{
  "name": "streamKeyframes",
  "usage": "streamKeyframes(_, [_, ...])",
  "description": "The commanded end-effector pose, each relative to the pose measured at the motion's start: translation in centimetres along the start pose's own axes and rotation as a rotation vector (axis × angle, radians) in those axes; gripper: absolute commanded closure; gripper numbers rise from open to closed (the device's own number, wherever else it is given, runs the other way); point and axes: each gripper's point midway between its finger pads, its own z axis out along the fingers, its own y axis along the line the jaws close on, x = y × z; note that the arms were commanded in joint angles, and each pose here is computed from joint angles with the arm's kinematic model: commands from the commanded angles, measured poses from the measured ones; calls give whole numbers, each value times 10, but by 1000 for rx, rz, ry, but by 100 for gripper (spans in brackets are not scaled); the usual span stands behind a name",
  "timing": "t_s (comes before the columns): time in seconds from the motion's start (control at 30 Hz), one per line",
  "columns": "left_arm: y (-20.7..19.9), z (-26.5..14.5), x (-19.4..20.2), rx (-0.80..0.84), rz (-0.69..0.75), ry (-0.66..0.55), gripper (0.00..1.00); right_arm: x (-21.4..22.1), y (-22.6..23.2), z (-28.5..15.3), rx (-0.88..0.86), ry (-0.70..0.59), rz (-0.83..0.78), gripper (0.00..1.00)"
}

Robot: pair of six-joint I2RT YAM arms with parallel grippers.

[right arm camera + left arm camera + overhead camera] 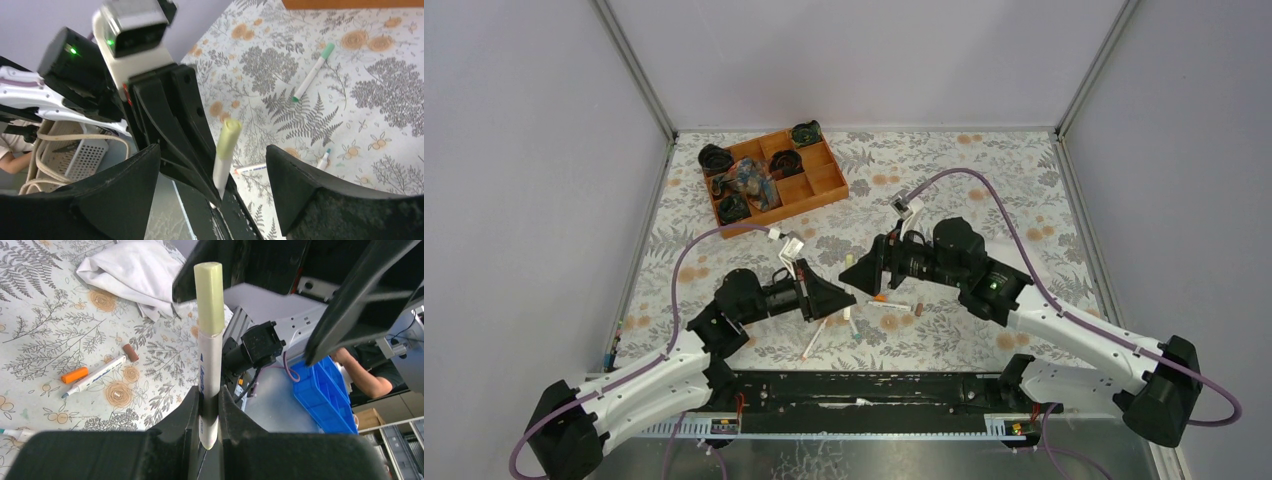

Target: Insert the pens into the pen caps

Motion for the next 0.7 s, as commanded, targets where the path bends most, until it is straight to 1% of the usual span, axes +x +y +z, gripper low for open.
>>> streamKeyframes(0.0, [-13,-2,-2,52,70,30,100,-51,28,-1,-71,-121,-26,17])
streamKeyframes(0.17, [-15,-2,-1,66,81,36,100,-54,23,5,-42,-119,-18,22])
streamKeyframes(0.23, [-16,-2,-2,69,82,36,100,-53,22,6,-43,-113,-15,26])
streamKeyframes(0.37, [-16,-3,0,74,81,40,100,-48,22,7,-52,-101,-6,39])
streamKeyframes(0.53, [-18,-3,0,86,76,38,100,-38,15,8,-35,-80,4,52])
streamKeyframes(0.67, [-21,-3,-3,92,79,31,100,-32,8,9,-17,-66,10,56])
